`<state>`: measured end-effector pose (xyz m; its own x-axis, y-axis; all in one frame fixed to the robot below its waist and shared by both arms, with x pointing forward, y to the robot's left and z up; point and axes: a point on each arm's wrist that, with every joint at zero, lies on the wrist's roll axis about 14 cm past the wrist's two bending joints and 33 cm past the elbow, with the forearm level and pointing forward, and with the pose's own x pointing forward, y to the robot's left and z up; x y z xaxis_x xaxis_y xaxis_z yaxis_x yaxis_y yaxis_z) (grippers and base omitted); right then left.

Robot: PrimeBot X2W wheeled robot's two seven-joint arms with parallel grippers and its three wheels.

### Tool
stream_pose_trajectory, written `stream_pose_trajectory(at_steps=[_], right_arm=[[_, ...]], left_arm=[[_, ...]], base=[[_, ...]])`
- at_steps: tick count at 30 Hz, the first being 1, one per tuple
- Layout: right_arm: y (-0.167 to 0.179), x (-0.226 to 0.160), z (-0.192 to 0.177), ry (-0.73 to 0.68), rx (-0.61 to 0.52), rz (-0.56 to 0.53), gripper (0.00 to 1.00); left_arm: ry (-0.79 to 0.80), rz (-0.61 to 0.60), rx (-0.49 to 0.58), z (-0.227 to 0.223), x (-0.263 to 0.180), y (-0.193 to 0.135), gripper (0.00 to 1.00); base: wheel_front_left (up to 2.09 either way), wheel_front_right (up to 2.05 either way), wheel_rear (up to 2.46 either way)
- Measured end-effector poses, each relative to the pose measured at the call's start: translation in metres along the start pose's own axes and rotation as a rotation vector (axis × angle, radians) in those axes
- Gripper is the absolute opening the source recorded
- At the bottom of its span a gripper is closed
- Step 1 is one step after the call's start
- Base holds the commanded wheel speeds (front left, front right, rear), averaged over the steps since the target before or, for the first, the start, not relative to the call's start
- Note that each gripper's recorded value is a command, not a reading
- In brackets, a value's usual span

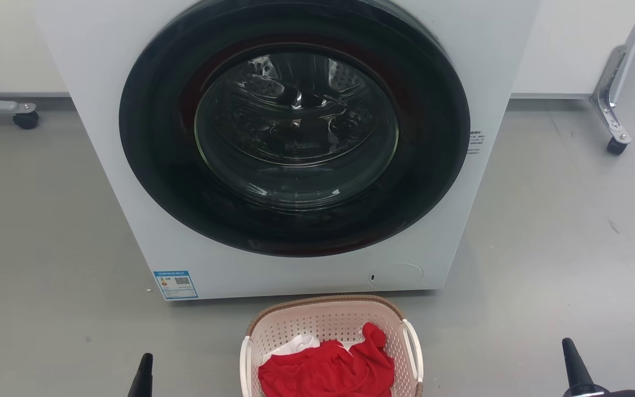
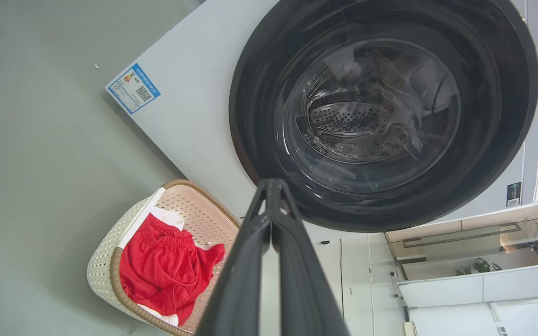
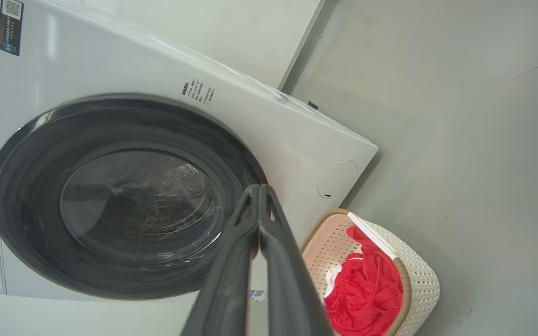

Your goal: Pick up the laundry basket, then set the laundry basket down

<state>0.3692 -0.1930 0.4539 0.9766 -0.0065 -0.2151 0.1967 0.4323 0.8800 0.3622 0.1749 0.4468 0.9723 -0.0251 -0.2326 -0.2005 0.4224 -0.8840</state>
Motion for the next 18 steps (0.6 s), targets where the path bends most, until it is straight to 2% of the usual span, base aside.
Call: stream_pose_trajectory(at_steps=[18], right_arm=[[0.012, 0.004, 0.012, -0.019, 0.267, 0.065, 0.0]], left_arm=[[-0.019, -0.074, -0.256, 0.016, 0.006, -0.014, 0.0]], base=[[0.0, 0.0, 0.0]])
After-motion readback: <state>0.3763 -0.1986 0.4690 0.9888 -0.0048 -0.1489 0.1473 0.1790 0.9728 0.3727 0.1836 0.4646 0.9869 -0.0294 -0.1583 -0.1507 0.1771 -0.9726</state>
